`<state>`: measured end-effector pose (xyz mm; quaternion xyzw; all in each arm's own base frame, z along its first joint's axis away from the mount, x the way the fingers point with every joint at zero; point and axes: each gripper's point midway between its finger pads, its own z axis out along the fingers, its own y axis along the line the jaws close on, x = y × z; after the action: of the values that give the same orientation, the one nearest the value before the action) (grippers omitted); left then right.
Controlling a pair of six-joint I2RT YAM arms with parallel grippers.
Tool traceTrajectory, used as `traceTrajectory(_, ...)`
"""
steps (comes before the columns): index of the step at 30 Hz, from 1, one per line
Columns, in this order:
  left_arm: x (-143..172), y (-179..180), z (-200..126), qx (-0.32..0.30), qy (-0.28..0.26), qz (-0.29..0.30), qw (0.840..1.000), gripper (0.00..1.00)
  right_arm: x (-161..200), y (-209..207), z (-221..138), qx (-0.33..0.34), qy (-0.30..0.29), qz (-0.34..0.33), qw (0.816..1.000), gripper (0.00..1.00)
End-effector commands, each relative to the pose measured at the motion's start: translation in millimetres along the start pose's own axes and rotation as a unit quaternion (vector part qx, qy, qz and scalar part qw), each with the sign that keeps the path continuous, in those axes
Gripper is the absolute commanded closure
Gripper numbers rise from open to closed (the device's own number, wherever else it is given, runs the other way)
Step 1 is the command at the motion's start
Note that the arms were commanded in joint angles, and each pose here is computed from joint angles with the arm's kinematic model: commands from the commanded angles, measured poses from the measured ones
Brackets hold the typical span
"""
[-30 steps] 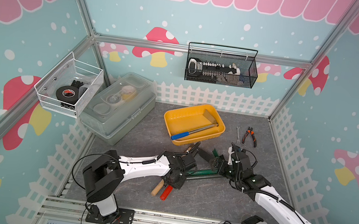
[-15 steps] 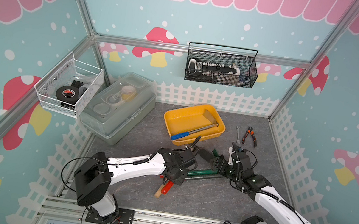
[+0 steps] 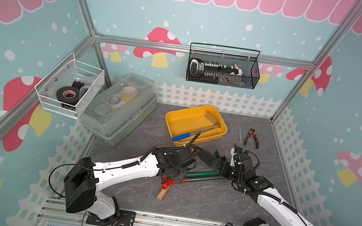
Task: Put the small hoe into the storage box
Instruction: Pick up the hoe from the center of the board.
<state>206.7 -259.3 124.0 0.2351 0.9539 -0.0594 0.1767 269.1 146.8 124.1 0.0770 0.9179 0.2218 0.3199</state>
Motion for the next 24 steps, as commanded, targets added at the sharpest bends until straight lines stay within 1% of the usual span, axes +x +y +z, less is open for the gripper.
traceTrajectory(1,-24,2,-23,-0.008,-0.055,-0.004,0.998,1.0,-2,-1,-2,0.003,-0.001,0.007,1.0,0.03)
traceTrajectory(16,-35,6,-40,-0.003,-0.084,-0.013,0.996,1.0,-1,-3,-3,0.005,-0.002,0.008,1.0,0.03)
traceTrajectory(24,-43,8,-56,0.008,-0.104,-0.002,0.994,1.0,-2,-5,-7,0.008,-0.008,0.005,1.0,0.03)
